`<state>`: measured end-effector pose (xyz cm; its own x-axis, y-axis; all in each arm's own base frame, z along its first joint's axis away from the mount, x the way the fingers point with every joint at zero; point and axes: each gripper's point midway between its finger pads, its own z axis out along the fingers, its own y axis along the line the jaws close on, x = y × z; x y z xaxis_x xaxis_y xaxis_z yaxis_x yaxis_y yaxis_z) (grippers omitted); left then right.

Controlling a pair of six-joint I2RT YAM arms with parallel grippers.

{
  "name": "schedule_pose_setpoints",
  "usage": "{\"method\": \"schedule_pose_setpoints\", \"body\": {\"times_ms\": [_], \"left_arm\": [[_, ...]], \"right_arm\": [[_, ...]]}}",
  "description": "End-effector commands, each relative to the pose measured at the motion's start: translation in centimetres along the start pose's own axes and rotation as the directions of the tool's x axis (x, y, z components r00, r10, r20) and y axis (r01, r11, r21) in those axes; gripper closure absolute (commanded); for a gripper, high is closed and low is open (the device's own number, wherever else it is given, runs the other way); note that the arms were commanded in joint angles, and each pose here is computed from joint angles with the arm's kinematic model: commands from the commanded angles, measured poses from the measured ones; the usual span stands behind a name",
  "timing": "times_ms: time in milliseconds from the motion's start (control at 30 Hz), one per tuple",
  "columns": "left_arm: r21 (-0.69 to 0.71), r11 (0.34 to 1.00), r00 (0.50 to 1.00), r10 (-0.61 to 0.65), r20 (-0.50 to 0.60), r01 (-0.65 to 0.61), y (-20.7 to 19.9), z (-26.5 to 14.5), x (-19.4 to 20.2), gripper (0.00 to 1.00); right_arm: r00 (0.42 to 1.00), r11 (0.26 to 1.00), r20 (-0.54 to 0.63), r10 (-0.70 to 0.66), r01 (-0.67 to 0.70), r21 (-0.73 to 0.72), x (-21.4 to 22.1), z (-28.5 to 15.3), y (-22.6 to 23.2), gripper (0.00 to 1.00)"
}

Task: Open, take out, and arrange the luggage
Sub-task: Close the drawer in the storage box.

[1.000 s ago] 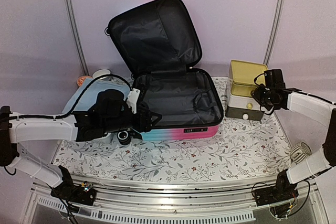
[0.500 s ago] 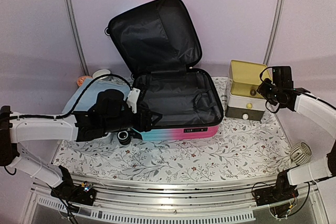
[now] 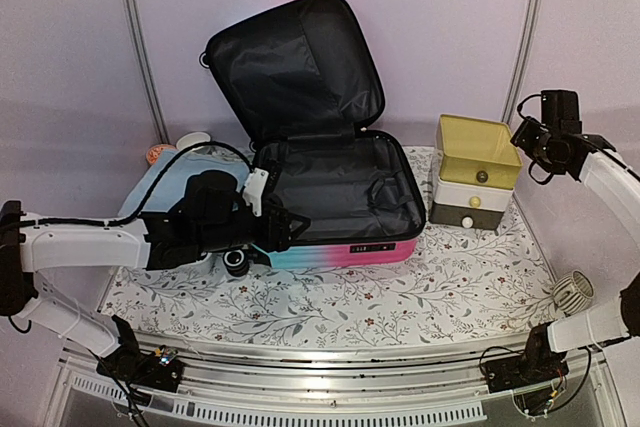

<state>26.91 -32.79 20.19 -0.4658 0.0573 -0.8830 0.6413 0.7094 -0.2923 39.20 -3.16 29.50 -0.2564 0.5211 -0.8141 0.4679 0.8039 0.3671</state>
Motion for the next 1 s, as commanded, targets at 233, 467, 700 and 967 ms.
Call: {"method": "schedule_pose_setpoints", "body": {"times_ms": [233, 467, 700, 967], "left_arm": [[0.007, 1.0, 1.0, 0.005, 0.027, -0.006, 0.0, 0.0, -0.9, 0.32], [0.012, 1.0, 1.0, 0.014, 0.025, -0.014, -0.1, 0.2, -1.0, 0.32], [0.009, 1.0, 1.0, 0.012, 0.027, -0.012, 0.0, 0.2, -1.0, 0.32], [0.014, 1.0, 1.0, 0.014, 0.026, -0.014, -0.1, 0.3, -1.0, 0.32]], "right_arm": [[0.991, 0.981, -0.13, -0.017, 0.041, 0.188, 0.7, 3.4, -3.5, 0.5], [0.976, 0.98, -0.219, 0.008, 0.036, 0.196, 2.6, 5.8, -4.5, 0.55], [0.961, 0.984, -0.277, 0.011, 0.039, 0.172, 3.5, 6.5, -4.0, 0.61], [0.953, 0.99, -0.304, 0.004, 0.04, 0.139, 3.8, 6.1, -3.5, 0.76]]}}
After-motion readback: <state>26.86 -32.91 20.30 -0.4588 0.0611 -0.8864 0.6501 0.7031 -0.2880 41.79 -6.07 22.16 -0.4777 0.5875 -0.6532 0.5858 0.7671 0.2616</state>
